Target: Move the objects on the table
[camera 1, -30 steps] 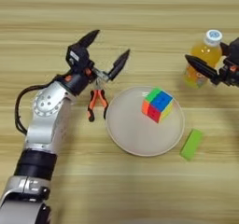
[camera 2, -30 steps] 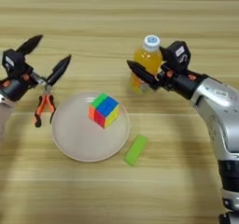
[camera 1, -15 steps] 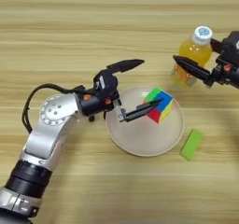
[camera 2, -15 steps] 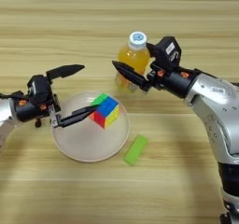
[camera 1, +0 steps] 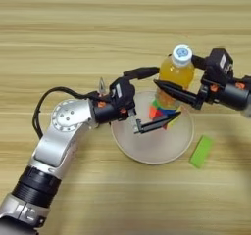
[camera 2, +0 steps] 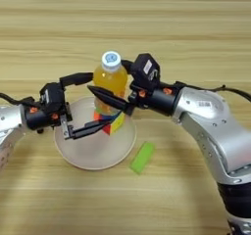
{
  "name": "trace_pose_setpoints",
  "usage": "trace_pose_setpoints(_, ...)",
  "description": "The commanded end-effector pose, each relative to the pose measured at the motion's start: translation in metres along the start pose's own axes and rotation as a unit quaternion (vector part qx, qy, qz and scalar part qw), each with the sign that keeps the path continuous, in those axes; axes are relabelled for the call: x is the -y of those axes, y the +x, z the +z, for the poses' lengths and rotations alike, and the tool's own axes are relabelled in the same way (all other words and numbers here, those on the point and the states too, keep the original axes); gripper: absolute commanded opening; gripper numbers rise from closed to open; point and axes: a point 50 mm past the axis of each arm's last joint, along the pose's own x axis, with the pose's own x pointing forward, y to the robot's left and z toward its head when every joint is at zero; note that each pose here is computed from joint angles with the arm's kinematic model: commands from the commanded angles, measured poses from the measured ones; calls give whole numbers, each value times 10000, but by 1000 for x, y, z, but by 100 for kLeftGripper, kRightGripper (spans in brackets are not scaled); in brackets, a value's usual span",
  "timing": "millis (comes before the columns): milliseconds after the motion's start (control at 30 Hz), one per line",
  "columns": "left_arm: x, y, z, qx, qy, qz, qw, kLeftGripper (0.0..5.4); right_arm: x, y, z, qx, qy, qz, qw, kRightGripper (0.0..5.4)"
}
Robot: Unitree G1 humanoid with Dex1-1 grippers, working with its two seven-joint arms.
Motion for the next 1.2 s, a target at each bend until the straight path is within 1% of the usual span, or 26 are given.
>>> trace_pose_setpoints(33, 0, 2, 4, -34, 91, -108, 9999, 540, -8, 3, 8, 118, -223, 221, 9994, 352)
trace_pose_setpoints(100, 1, 2, 4, -26, 87, -129, 9999, 540, -9, 4, 7, 101, -250, 277, 9993, 352)
trace_pose_setpoints(167, 2, 3, 4, -13, 71, -173, 9998, 517, -10, 5, 7, 97, -266, 314, 9991, 352)
trace_pose_setpoints(200, 2, 3, 4, -12, 63, -185, 9998, 517, -11, 5, 7, 97, -274, 324, 9991, 352)
trace_pose_setpoints(367, 3, 2, 3, -51, 61, -213, 9997, 461, -12, 5, 8, 110, -304, 343, 9989, 352)
trace_pose_setpoints(433, 3, 2, 2, -70, 64, -211, 9997, 452, -12, 5, 8, 114, -315, 348, 9988, 352)
trace_pose_setpoints(467, 3, 2, 2, -74, 62, -205, 9997, 433, -12, 5, 8, 115, -319, 348, 9988, 352)
trace_pose_setpoints(533, 3, 2, 2, -82, 66, -198, 9997, 412, -12, 4, 8, 115, -329, 347, 9988, 352)
trace_pose_setpoints(833, 3, 2, 1, -95, 80, -153, 9998, 334, -11, 2, 8, 103, -340, 362, 9987, 352)
trace_pose_setpoints(1200, 3, 2, 0, -97, 113, -87, 9999, 334, -13, 3, 7, 120, -245, 420, 9987, 352)
